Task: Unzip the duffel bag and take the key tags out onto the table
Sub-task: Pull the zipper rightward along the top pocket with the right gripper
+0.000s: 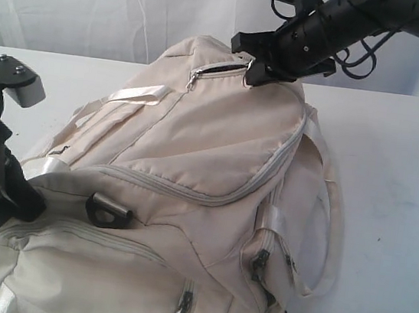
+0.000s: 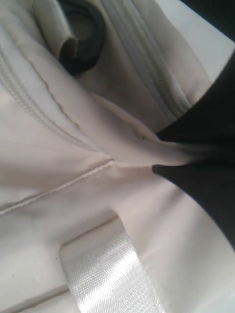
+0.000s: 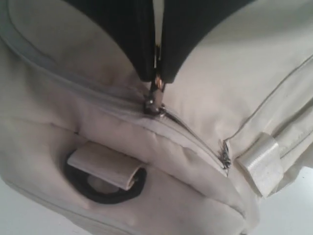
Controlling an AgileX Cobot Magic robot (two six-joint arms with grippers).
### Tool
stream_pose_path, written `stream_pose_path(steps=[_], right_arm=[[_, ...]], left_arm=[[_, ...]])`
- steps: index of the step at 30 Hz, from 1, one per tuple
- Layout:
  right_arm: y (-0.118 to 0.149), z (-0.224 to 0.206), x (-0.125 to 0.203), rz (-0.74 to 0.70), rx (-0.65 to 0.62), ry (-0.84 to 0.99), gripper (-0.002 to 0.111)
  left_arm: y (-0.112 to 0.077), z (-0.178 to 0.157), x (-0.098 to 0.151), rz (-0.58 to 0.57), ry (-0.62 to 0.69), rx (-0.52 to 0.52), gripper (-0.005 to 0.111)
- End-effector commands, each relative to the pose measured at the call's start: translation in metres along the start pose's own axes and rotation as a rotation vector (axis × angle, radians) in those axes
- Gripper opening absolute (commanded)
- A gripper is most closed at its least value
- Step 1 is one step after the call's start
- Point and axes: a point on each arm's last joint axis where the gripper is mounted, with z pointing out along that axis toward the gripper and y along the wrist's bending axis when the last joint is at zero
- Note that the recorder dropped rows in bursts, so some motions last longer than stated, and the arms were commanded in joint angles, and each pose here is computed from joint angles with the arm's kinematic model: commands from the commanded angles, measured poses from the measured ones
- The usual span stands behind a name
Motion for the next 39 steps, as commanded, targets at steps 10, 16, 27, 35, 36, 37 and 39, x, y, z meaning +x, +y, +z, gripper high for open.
stream_pose_path(steps=[10, 16, 27, 35, 36, 37, 39], right_arm=[[-0.015, -0.029, 0.005, -0.155, 0.173, 0.110, 0.000], [-0.024, -0.033, 0.012, -0.225, 0.268, 0.213, 0.000], [-0.034, -0.048, 0.015, -0.290, 0.419, 0.282, 0.000], [-0.034, -0.071, 0.007, -0.329, 0.511, 0.233, 0.000], [-0.033, -0.073, 0.007, -0.333, 0.518, 0.228, 0.000], [-0.033, -0.074, 0.007, -0.333, 0.521, 0.230, 0.000], [-0.033, -0.074, 0.008, -0.327, 0.521, 0.240, 0.000]], left_arm=[[-0.007, -0.001, 0.005, -0.018, 0.030, 0.057, 0.000], [-0.007, -0.001, 0.005, -0.018, 0.030, 0.057, 0.000], [-0.007, -0.001, 0.005, -0.018, 0.030, 0.057, 0.000], [-0.007, -0.001, 0.005, -0.018, 0.030, 0.057, 0.000], [-0.007, -0.001, 0.005, -0.018, 0.030, 0.057, 0.000], [-0.007, -0.001, 0.005, -0.018, 0.030, 0.057, 0.000], [-0.006, -0.001, 0.005, -0.018, 0.028, 0.055, 0.000]])
